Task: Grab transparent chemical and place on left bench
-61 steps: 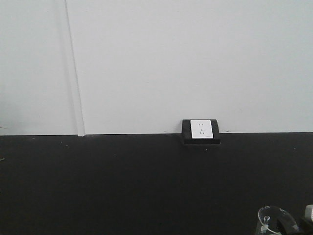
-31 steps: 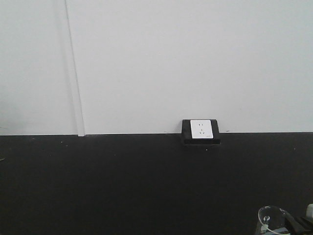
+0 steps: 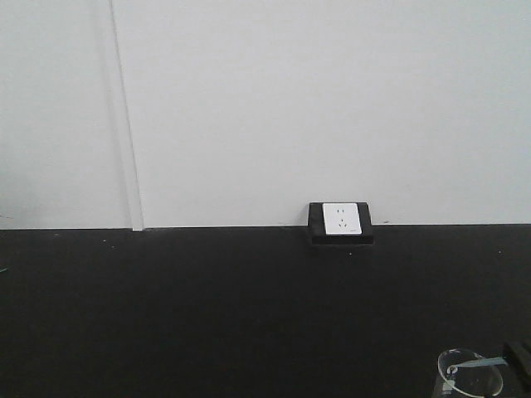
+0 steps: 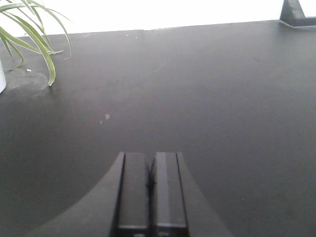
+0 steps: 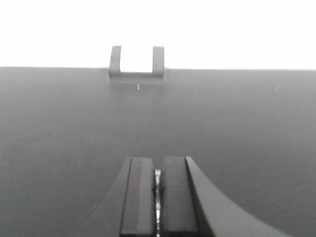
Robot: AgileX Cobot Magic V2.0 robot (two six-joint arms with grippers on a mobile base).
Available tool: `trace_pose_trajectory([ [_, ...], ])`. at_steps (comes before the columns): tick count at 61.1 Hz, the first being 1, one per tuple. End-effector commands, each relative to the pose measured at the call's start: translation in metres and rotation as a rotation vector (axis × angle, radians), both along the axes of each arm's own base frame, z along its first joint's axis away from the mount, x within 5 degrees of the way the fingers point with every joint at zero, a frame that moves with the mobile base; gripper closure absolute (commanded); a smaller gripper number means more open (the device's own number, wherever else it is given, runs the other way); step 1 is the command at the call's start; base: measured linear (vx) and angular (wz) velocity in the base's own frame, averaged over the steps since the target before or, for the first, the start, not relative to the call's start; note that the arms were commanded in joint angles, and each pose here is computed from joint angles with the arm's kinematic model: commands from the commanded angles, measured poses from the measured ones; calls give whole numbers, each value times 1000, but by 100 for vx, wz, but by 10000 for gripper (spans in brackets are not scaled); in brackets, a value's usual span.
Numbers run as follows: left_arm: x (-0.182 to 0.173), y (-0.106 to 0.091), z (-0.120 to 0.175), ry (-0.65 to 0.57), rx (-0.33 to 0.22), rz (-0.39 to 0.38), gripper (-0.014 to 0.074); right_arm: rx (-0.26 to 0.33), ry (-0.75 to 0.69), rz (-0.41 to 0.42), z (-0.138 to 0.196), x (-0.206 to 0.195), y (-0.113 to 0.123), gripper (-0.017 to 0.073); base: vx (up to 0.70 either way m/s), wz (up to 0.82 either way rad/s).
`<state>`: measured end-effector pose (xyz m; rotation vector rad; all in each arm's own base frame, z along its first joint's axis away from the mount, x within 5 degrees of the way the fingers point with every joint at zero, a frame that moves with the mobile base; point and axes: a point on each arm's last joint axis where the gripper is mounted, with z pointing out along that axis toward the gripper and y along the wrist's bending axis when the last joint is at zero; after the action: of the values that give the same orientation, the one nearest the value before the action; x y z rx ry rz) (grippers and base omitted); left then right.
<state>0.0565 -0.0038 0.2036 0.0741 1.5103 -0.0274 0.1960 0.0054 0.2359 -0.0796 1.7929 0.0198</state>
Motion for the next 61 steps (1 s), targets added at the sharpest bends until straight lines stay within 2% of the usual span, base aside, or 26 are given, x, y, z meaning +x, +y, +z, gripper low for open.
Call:
trace_pose_trajectory([
  [1,-1,0,3,-81,-14,-1,597,-54,-115,18,30,-16,0,566,0,0],
  [6,-1,0,3,-81,-14,-1,597,-85,-101,5,39,-37,-1,566,0,0],
  [12,-1,0,3,-81,-14,-1,597,-61,-105,-36,49,-63,-5,566,0,0],
  [24,-1,0,3,-81,-14,-1,597,-67,-126,-72,48,-98,-8,566,0,0],
  [61,-1,0,3,-81,-14,-1,597,-65,-127,-84,44,-109,-9,566,0,0],
])
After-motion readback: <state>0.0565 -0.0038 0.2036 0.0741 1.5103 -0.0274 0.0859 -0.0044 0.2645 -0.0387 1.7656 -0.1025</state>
